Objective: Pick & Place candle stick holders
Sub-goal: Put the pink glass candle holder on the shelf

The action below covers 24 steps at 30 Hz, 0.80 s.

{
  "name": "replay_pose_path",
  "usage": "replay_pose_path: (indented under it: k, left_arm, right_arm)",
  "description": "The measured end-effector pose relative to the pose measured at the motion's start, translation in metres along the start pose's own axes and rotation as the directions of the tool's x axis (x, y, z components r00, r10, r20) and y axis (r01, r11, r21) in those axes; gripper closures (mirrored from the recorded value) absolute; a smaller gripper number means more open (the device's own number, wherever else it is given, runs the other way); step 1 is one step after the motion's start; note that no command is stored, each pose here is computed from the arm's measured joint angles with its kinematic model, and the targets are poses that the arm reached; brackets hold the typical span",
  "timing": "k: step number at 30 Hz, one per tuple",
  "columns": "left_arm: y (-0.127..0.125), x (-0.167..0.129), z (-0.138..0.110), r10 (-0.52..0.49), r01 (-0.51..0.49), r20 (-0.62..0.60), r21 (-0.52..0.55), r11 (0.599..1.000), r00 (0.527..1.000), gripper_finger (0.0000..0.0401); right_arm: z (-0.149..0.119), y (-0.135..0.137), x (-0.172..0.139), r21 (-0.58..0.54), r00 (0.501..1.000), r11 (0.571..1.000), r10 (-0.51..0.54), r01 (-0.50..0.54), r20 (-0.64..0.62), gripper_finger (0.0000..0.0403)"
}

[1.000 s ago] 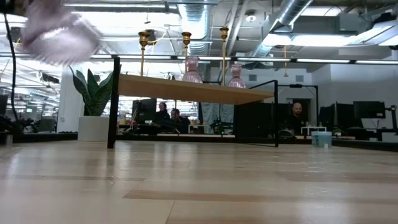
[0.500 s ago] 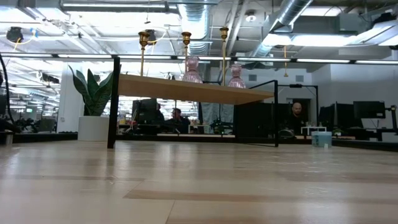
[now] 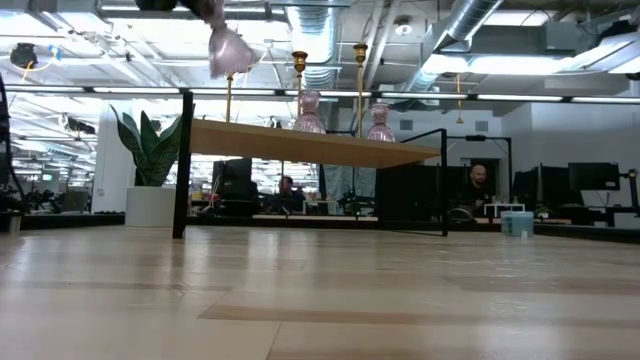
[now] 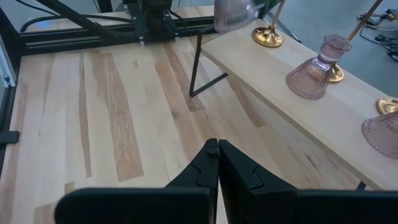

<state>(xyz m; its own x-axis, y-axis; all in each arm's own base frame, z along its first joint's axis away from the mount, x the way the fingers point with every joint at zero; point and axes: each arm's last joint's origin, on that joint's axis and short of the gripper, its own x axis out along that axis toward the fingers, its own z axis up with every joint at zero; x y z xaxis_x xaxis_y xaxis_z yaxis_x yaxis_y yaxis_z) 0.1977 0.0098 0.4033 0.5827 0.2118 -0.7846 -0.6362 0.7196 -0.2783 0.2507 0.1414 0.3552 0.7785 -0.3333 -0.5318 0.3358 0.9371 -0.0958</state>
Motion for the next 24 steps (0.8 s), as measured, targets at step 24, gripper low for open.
replay_pose_path:
  k: [24]
  left_arm:
    - [0.018, 0.049, 0.022, 0.172, -0.162, -0.168, 0.072, 0.984, 0.971, 0.0371]
  right_arm:
    - [0.000, 0.000, 0.000, 0.001, 1.000, 1.000, 0.002, -0.002, 0.000, 0.0403]
